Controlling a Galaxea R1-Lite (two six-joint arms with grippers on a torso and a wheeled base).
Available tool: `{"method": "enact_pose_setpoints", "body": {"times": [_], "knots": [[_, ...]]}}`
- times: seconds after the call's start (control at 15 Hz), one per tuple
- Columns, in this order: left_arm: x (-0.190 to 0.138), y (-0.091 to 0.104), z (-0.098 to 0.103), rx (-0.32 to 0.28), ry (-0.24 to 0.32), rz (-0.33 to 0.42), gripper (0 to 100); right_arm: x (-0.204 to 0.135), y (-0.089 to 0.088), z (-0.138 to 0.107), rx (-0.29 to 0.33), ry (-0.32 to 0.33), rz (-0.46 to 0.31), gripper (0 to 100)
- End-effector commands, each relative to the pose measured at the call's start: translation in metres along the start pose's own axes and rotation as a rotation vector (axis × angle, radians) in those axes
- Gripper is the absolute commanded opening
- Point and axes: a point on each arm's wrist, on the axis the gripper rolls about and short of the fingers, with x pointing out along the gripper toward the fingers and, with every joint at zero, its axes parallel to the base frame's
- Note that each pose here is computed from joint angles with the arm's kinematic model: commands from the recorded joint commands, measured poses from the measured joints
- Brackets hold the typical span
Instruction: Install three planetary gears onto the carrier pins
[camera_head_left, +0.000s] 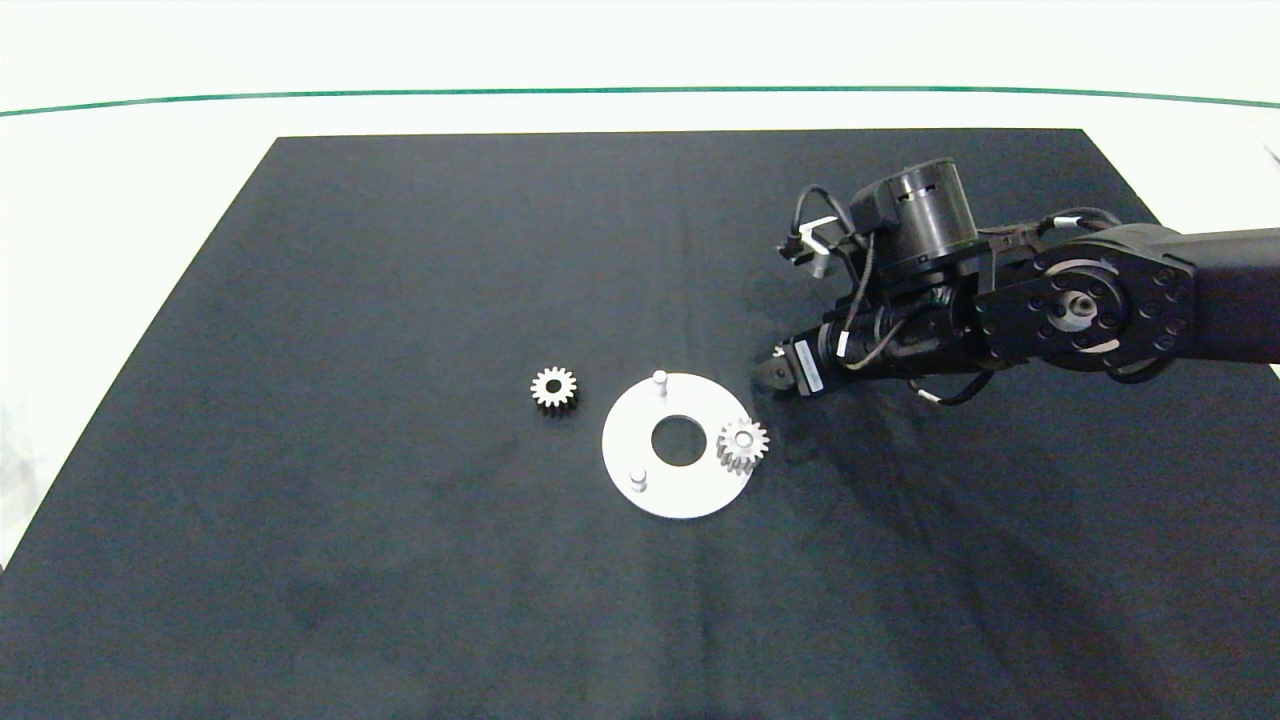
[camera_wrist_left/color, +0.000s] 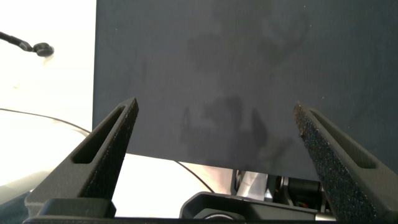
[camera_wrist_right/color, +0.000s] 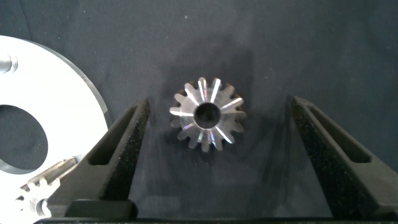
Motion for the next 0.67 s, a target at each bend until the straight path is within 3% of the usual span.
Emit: {"method": "enact_pose_setpoints", "body": {"times": [0.07,0.67], "knots": [[-0.0012,-0.0002,-0.0015,0.000,-0.002,0.001,100,0.0038,0.0015,-0.0002,-0.003,0.005,0.001,85],[-0.0024,-0.0003,-0.0027,0.003,-0.008,0.002,100,0.0041,0.0022,-0.0009,-0.002,0.007,0.002,67]]}}
